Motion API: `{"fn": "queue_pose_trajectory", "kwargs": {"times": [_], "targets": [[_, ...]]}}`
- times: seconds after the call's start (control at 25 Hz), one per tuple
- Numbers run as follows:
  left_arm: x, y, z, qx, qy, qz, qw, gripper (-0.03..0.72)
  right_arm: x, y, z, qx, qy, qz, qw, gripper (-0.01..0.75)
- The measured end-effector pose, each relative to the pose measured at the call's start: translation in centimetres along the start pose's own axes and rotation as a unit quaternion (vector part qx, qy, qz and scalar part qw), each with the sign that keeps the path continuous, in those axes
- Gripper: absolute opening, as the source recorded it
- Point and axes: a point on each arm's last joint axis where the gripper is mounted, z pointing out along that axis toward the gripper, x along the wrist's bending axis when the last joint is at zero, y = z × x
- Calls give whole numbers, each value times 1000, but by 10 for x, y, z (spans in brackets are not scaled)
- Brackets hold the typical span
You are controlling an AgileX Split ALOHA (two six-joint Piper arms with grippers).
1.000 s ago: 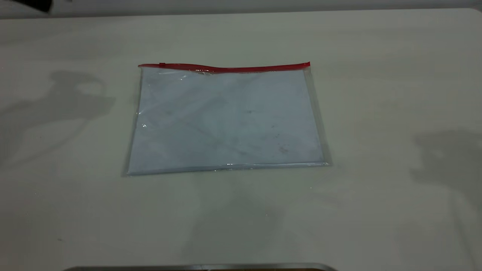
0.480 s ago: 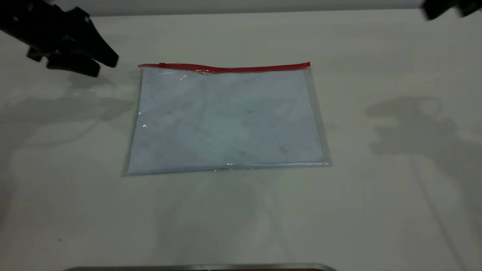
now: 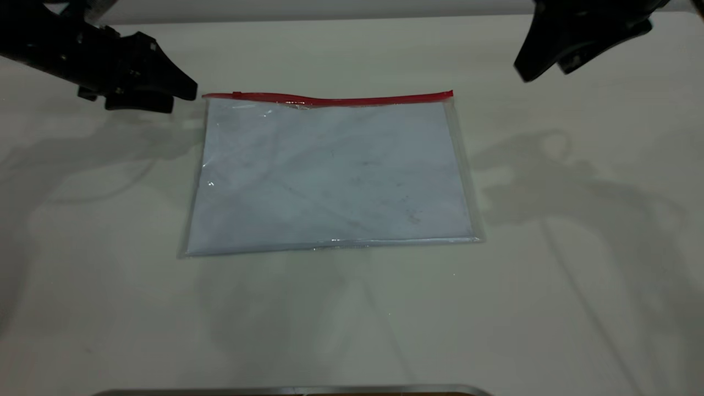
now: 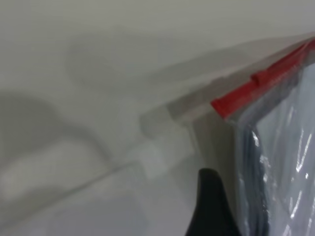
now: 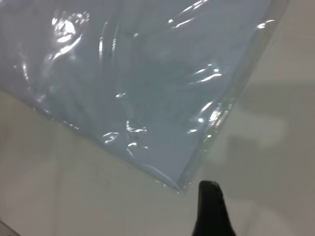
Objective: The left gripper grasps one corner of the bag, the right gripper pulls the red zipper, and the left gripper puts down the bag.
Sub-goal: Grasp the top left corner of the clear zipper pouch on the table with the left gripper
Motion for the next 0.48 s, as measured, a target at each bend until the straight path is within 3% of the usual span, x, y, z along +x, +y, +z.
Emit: {"fn": "queue_pose_trajectory", "kwargs": {"times": [0.48], "targets": [[16,-7,28,-6,-50,-13,999,582,1,0,1,-1,4,-2,1000,558]]}}
